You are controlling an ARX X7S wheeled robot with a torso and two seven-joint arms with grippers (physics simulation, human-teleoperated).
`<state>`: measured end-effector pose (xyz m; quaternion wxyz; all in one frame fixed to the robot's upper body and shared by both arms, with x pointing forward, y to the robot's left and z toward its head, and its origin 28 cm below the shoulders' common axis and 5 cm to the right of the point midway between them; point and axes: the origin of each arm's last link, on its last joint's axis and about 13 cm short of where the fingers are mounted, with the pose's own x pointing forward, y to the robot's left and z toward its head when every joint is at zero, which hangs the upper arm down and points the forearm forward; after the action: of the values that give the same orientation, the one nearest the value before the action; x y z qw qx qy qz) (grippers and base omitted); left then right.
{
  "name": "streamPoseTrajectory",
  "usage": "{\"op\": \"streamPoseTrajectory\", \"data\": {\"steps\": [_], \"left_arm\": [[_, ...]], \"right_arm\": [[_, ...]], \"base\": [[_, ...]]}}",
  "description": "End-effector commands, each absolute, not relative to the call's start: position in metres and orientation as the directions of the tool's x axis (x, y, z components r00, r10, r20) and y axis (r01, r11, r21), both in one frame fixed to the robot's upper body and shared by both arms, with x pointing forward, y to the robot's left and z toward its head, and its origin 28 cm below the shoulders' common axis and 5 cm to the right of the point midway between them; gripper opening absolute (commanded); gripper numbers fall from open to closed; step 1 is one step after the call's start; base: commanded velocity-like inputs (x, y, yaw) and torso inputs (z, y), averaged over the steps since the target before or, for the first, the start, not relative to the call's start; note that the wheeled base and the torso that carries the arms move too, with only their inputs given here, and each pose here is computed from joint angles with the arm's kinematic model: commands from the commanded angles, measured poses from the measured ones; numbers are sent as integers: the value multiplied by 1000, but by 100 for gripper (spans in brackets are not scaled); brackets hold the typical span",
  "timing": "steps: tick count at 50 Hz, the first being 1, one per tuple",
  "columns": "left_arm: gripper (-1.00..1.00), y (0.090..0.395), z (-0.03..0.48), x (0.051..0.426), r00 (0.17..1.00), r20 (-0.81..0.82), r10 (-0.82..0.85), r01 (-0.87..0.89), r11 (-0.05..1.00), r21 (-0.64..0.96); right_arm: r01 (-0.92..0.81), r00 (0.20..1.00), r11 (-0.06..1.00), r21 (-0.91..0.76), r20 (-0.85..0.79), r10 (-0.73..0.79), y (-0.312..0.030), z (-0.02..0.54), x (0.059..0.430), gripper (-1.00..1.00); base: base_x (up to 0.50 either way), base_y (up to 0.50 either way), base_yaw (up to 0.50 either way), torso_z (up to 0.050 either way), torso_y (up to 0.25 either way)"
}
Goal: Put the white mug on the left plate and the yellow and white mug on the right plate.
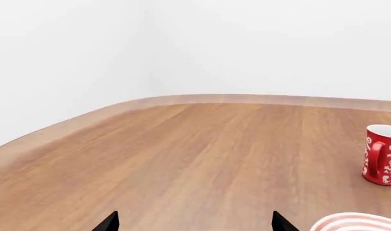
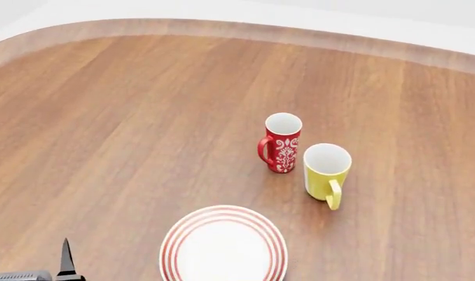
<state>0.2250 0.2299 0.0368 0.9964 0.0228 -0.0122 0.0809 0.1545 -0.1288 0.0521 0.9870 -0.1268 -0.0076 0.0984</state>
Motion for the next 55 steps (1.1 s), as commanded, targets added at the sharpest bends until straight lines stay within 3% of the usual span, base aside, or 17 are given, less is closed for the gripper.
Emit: {"op": "streamPoseTrajectory", "data": {"steps": [1, 28, 42, 55], "left_arm": [[100, 227, 38, 223, 992, 40, 122, -123, 992, 18], [100, 230, 42, 222, 989, 49, 137, -138, 990, 9], [100, 227, 47, 218, 984, 69, 165, -165, 986, -5], [100, 225, 50, 213, 983, 75, 169, -169, 986, -9]], "right_arm": [[-236, 970, 924, -300, -16, 242, -138, 53, 143, 100], [-348, 935, 879, -326, -51, 352, -142, 51, 120, 100], [-420, 908, 856, -302, -147, 393, -156, 36, 127, 100], [-512, 859, 825, -239, -106, 501, -147, 30, 133, 100]], "base": [[0, 0, 0, 0, 0], [0, 0, 0, 0, 0], [0, 0, 0, 0, 0], [0, 0, 0, 0, 0]]}}
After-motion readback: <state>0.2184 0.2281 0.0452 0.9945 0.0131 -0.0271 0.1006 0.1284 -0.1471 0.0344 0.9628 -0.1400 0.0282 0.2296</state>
